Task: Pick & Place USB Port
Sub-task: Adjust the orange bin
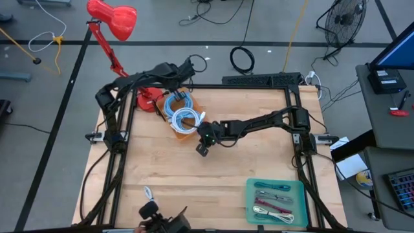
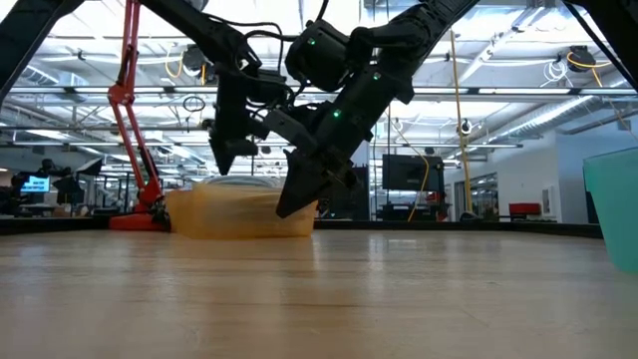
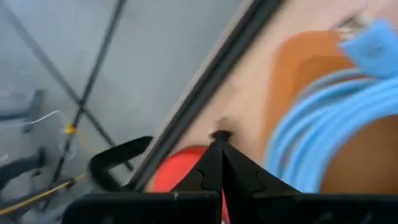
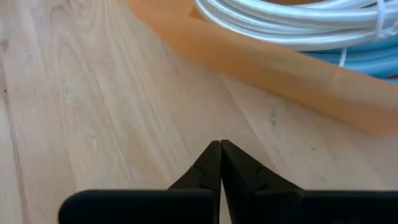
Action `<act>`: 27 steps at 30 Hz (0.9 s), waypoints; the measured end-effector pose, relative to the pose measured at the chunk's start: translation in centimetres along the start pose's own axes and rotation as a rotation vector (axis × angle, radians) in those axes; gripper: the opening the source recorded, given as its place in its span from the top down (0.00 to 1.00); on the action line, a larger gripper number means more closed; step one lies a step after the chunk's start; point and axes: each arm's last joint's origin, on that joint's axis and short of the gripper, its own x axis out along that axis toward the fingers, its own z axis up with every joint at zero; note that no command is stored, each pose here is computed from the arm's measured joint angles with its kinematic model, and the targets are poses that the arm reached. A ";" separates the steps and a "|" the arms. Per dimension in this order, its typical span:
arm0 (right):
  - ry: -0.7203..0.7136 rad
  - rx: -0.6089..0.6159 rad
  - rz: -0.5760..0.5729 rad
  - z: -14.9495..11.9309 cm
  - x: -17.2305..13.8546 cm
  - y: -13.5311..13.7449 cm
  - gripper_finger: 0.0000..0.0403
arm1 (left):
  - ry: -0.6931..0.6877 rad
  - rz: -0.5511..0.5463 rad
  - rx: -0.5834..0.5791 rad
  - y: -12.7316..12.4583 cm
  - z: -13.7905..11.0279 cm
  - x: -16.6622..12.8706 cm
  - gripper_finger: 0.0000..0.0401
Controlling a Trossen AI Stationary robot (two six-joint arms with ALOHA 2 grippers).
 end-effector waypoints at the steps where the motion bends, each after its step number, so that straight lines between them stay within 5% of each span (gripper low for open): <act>1: 0.000 -0.001 0.000 0.0 0.0 0.0 1.00 | 0.014 0.024 -0.008 0.2 -0.2 -0.2 1.00; 3: 0.004 -0.002 0.000 0.0 0.0 0.0 1.00 | 0.077 0.040 -0.033 0.6 -0.9 -0.7 1.00; 7: 0.010 -0.011 -0.001 -0.1 0.0 0.0 1.00 | 0.304 -0.108 -0.127 0.9 -3.7 -1.5 1.00; 13: 0.001 -0.035 -0.008 0.3 -0.8 0.0 1.00 | 0.270 -0.183 -0.258 0.1 -7.2 -3.7 1.00; 17: 0.002 -0.062 -0.031 0.6 -2.1 0.0 1.00 | 0.350 -0.295 -0.324 -1.0 -10.0 -2.7 1.00; 27: -0.125 -0.092 -0.044 2.9 -6.9 0.4 1.00 | 0.319 -0.306 -0.393 -4.0 -14.5 2.8 1.00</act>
